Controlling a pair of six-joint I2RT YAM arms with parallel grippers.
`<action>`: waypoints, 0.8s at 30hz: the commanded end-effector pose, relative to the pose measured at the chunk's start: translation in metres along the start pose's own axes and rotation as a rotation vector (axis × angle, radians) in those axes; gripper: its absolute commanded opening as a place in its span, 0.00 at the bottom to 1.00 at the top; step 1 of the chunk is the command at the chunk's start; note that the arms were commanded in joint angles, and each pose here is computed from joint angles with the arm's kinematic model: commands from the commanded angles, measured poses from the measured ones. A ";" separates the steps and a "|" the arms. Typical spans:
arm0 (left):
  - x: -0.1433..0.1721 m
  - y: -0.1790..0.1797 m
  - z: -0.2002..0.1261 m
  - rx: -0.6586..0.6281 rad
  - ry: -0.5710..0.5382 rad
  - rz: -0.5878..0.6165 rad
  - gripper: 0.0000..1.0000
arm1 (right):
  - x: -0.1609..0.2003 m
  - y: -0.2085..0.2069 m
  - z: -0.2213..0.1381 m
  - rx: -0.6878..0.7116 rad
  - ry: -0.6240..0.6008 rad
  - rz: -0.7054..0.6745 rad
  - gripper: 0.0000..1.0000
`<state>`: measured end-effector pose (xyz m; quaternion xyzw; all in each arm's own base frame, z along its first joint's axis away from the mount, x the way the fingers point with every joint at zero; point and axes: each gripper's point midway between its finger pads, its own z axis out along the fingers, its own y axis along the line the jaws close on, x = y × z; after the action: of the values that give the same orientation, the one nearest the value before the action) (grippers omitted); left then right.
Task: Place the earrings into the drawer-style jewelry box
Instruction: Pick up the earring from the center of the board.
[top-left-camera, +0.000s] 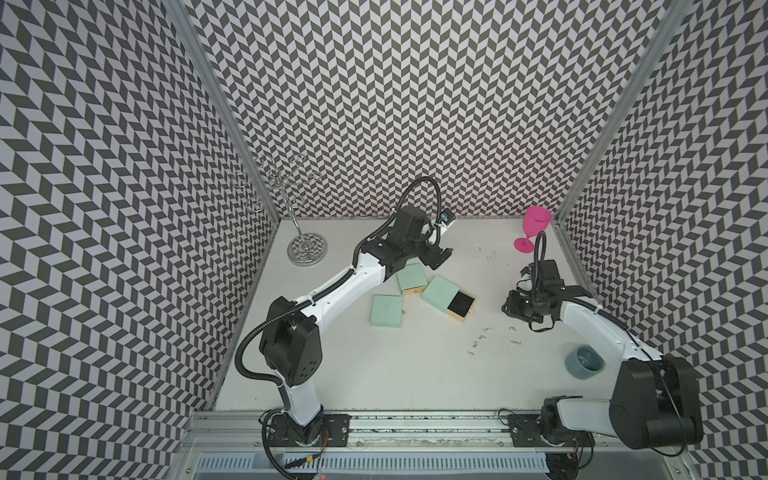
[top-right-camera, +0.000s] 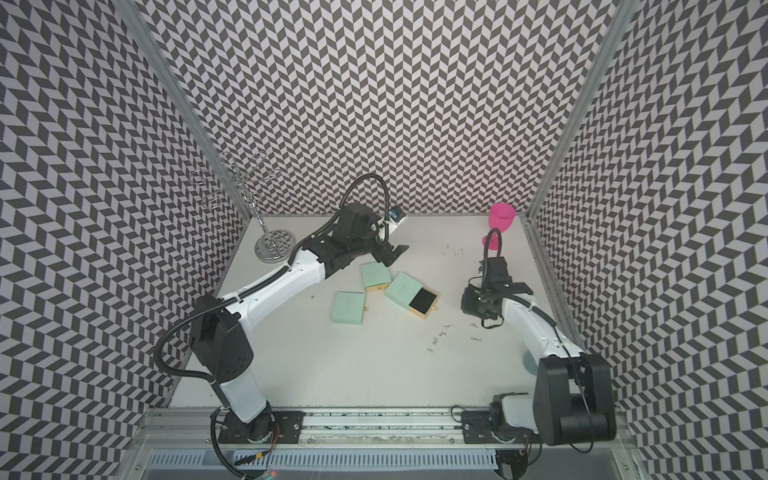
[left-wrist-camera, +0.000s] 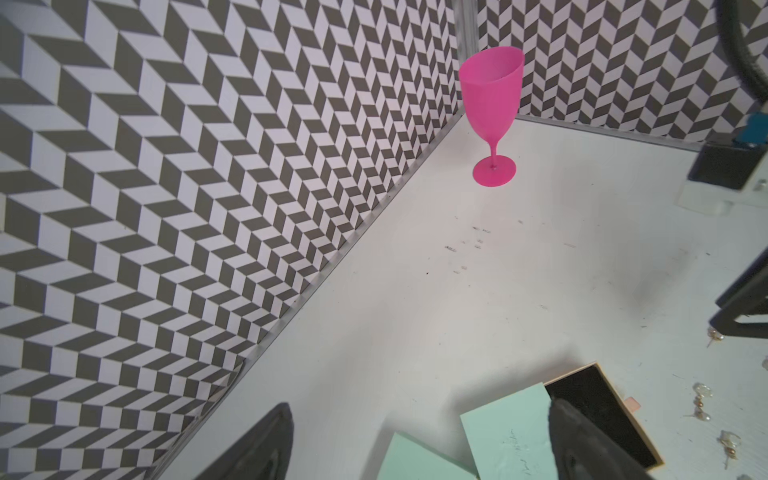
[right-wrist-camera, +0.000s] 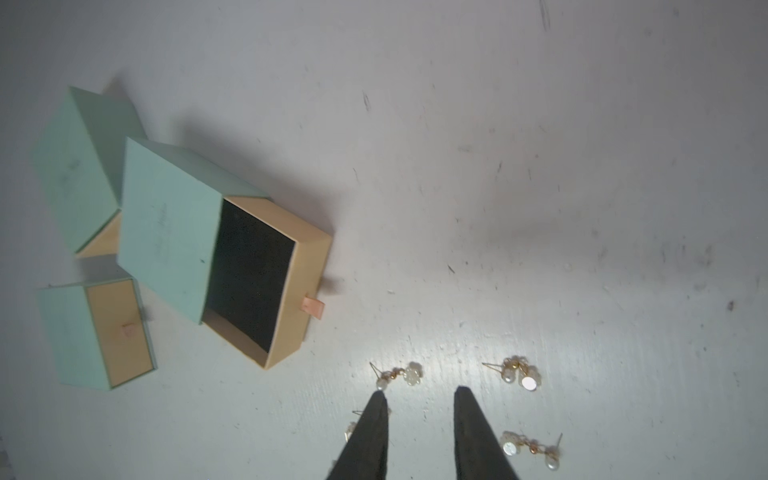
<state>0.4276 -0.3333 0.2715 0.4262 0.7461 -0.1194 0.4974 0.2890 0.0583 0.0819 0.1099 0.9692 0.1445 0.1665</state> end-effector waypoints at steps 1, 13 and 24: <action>0.011 0.023 -0.015 0.054 0.004 -0.079 0.97 | 0.006 -0.008 -0.001 0.064 0.027 0.005 0.26; 0.043 0.044 -0.011 0.143 -0.003 -0.106 0.92 | 0.041 -0.003 -0.006 0.145 0.183 0.016 0.24; 0.057 0.074 -0.036 0.083 -0.028 -0.164 0.93 | 0.058 0.066 0.019 0.121 0.239 -0.243 0.24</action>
<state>0.4580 -0.2421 0.2324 0.3849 0.7820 -0.1948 0.4498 0.2480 0.1330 0.0629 -0.0135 0.9958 0.0774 0.0472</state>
